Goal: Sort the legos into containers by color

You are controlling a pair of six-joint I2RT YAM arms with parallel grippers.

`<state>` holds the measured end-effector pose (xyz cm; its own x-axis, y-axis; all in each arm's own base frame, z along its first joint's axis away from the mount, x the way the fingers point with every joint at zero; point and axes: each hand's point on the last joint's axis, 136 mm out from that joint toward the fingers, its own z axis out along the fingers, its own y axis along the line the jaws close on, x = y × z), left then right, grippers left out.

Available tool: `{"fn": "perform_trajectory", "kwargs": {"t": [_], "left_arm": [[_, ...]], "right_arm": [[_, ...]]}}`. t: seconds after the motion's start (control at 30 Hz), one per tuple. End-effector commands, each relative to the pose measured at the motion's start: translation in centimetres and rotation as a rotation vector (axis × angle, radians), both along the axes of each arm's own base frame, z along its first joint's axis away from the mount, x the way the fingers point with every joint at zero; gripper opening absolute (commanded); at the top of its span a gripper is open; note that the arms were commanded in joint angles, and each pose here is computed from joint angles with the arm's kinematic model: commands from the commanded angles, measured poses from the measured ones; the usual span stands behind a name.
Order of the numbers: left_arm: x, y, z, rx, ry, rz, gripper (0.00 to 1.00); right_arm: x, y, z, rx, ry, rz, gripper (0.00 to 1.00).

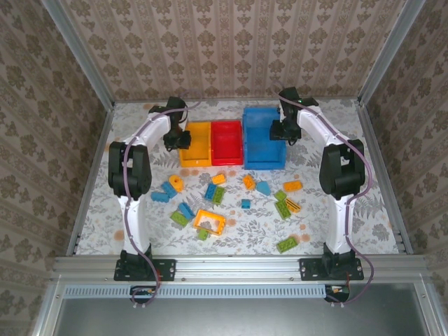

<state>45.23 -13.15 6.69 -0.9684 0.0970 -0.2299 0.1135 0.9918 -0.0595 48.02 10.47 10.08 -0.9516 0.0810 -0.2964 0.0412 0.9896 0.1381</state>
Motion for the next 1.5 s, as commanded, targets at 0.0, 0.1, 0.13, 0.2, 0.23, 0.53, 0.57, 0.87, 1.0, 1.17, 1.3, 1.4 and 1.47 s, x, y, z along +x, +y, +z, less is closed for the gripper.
{"fn": "perform_trajectory", "kwargs": {"t": [0.0,0.1,0.13,0.2,0.23,0.53,0.57,0.87,1.0,1.17,1.3,1.4,1.47], "left_arm": [[-0.4,0.8,1.4,0.055,-0.024,0.0,0.32],[-0.4,1.0,2.8,0.059,-0.052,0.022,0.47],[-0.4,1.0,3.5,0.054,-0.065,0.032,0.48],[-0.5,1.2,5.1,0.045,-0.1,0.056,0.52],[-0.7,1.4,5.9,0.048,-0.118,0.071,0.55],[-5.8,1.9,11.3,-0.074,-0.225,0.193,0.61],[-7.2,1.6,11.5,-0.116,-0.23,0.205,0.61],[-22.5,-0.9,12.1,-0.44,-0.283,0.206,0.59],[-27.6,-0.3,12.0,-0.549,-0.291,0.175,0.55],[-31.8,-0.7,12.0,-0.647,-0.233,0.076,0.54],[-34.7,-2.0,11.2,-0.702,-0.102,-0.035,0.53],[-36.6,-1.4,10.2,-0.671,-0.05,-0.063,0.53],[-37.4,-0.9,9.7,-0.652,-0.033,-0.073,0.53]], "right_arm": [[-0.1,0.2,1.1,-0.039,-0.006,0.01,0.57],[-0.1,0.2,3.4,-0.049,-0.062,0.01,0.61],[-0.1,0.2,4.2,-0.052,-0.084,0.008,0.61],[-0.5,0.1,6.1,-0.059,-0.133,0.0,0.62],[-0.8,0.0,7.1,-0.065,-0.165,-0.004,0.62],[-8.5,7.8,11.4,0.059,-0.435,0.302,0.63],[-10.3,10.2,10.8,0.092,-0.447,0.4,0.62],[-25.5,22.7,3.1,0.211,-0.298,0.949,0.54],[-27.1,24.3,0.2,0.187,-0.214,1.023,0.51],[-27.2,25.0,-3.1,0.105,-0.12,1.074,0.5],[-27.0,25.4,-4.2,0.076,-0.09,1.09,0.49],[-26.9,25.8,-5.0,0.06,-0.065,1.096,0.47],[-26.8,25.9,-5.7,0.036,-0.048,1.095,0.43]]}}
